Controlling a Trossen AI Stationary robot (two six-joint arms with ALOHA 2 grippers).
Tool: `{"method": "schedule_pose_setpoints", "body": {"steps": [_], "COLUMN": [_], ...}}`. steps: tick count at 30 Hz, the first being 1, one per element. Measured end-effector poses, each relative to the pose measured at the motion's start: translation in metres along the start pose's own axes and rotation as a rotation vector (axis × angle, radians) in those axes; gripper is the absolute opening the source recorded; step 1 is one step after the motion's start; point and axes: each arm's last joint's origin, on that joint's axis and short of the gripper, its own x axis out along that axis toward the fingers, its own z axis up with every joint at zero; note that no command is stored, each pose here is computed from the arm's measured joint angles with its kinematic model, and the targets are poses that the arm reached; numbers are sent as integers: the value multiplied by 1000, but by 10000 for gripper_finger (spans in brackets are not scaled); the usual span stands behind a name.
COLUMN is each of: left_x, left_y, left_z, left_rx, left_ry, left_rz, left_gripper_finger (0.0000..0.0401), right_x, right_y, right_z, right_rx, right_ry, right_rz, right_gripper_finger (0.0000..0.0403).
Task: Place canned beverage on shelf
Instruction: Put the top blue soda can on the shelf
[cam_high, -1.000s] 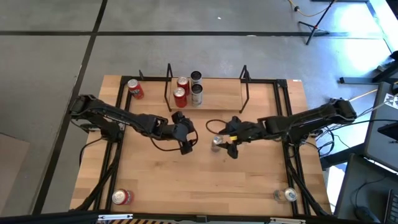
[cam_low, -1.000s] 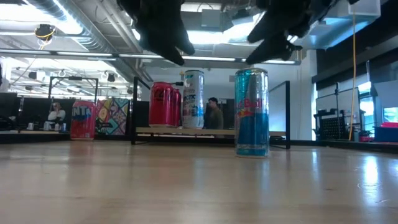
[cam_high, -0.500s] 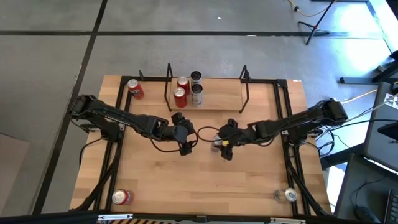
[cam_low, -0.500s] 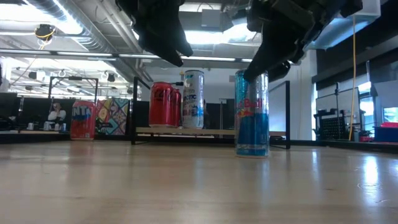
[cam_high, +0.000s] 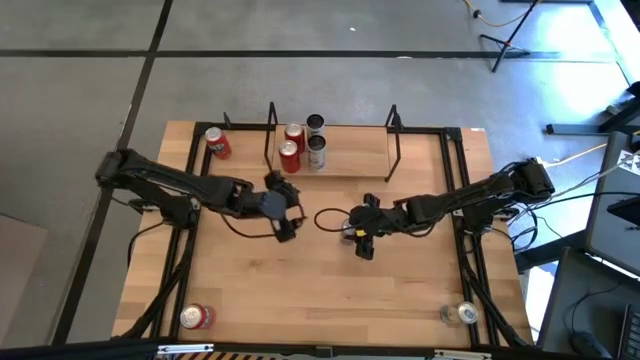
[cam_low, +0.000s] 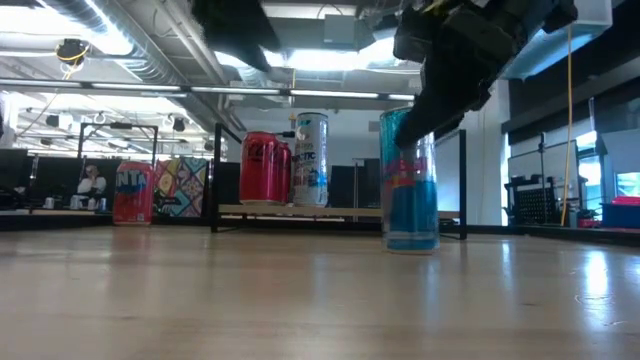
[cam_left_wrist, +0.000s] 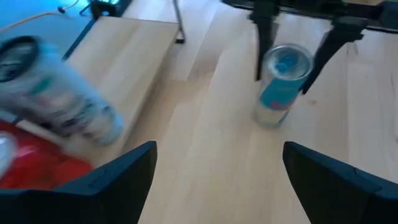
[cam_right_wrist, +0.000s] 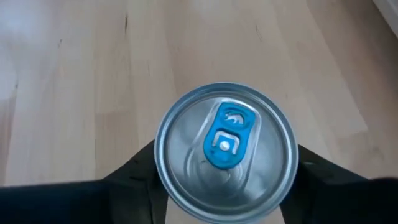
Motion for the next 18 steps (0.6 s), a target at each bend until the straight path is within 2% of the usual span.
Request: {"method": "schedule_pose_setpoints", "body": {"steps": [3, 10, 14, 18], "left_x": [-29, -85, -106, -120], "left_y": [18, 60, 80, 96], "left_z": [3, 1, -5, -10], "left_rx": [-36, -98, -107, -134], "left_ry": [-32, -121, -148, -168], "left_rz": [-11, 0, 21, 50], "left_gripper_finger": [345, 345, 345, 345], "right_x": [-10, -47, -74, -90], "right_y": [-7, -45, -77, -116], "right_z": [16, 80, 110, 123], "right_rx": [-25, -31, -16, 1], "right_ry": [-3, -69, -105, -136], "right_rz": [-3, -39, -88, -151], "right_gripper_finger": [197, 197, 197, 197]}}
